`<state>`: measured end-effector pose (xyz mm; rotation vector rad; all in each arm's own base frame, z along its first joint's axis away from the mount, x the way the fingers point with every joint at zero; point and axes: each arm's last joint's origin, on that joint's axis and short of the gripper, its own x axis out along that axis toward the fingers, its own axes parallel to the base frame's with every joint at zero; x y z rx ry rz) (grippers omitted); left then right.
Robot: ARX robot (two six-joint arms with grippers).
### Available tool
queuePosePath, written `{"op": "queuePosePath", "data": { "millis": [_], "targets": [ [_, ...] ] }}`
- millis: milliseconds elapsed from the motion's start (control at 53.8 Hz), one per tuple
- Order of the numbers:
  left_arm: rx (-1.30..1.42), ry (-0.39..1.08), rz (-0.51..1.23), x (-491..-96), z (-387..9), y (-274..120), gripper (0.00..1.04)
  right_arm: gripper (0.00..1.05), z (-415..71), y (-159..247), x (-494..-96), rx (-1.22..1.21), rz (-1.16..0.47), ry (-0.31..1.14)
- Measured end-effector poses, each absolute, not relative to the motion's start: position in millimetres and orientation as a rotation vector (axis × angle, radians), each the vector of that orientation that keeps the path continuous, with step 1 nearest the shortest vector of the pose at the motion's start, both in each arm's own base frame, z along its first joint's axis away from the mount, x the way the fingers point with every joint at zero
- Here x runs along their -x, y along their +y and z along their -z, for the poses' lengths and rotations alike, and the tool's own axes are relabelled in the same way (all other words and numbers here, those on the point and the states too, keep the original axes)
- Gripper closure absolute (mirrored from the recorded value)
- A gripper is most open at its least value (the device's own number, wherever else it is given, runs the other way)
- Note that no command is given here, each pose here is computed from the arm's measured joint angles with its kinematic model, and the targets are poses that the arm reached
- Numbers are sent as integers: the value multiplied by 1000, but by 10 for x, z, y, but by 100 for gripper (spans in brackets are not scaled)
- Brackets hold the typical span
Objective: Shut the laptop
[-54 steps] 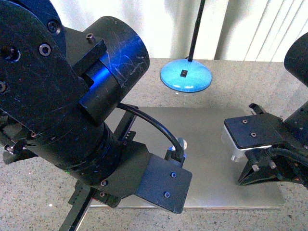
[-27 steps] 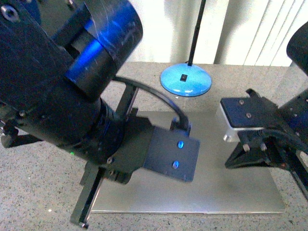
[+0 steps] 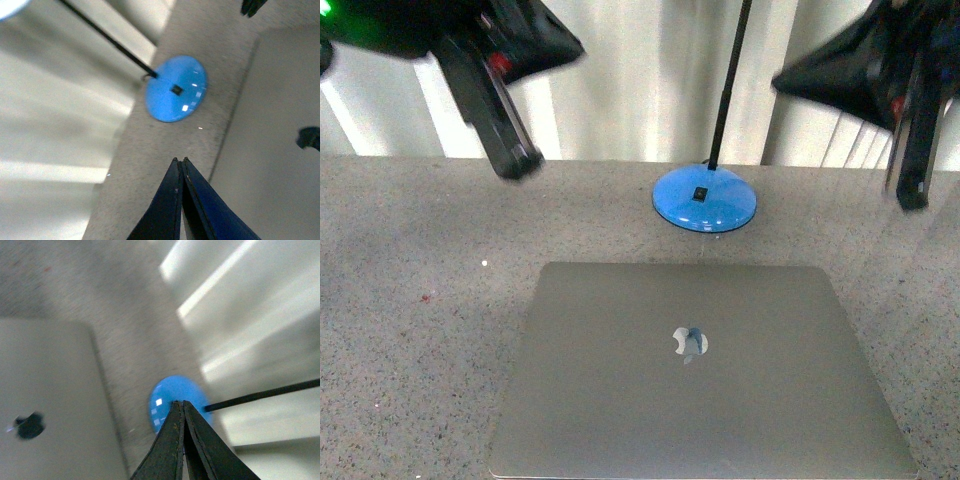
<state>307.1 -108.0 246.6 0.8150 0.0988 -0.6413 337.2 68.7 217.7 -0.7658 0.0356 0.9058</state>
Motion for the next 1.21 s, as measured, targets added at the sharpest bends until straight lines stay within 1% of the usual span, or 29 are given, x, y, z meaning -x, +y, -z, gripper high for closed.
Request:
{"op": "queuePosePath", "data": {
  "millis": [130, 223, 297, 353, 372, 409, 446, 483, 613, 781, 836, 967, 1208],
  "targets": [
    [-630, 49, 504, -2929, -2682, -749, 101, 102, -2636, 623, -3240, 637, -683, -121],
    [-529, 33, 405, -2796, -2758, -508, 101, 102, -2900, 557, -3088, 514, -563, -191],
    [-392, 41, 281, -2599, -2761, -201, 101, 102, -3120, 466, -2867, 383, -439, -231],
    [-284, 38, 181, -2469, -2737, -66, 101, 102, -3218, 411, -2733, 328, -365, -246],
    [-239, 18, 99, -2399, -2725, -34, 101, 102, -3254, 396, -2680, 284, -308, -220],
    [-144, 4, 19, -2253, -2664, -5, 101, 102, -3266, 345, -2568, 190, -161, -115],
    [-100, 4, 3, -2130, -2591, 0, 101, 102, -3207, 295, -2454, 132, -75, -46],
    [-73, 6, 2, -2018, -2508, 0, 101, 102, -3117, 251, -2334, 98, -31, -10],
    [-27, -3, 0, -1826, -2340, 0, 101, 102, -2885, 169, -2088, 37, 0, -18],
    [-14, 15, 2, -1674, -2125, -2, 101, 102, -2521, 112, -1889, 18, -2, 3],
    [-12, 13, -1, -1631, -2084, -1, 101, 102, -2406, 58, -1823, 18, -29, 11],
    [-6, 4, 0, -1529, -1993, 0, 101, 102, -2242, 1, -1689, 14, 2, 6],
    [-2, 6, 0, -1362, -1841, 0, 101, 102, -1991, 1, -1478, 13, -2, 6]
  ]
}}
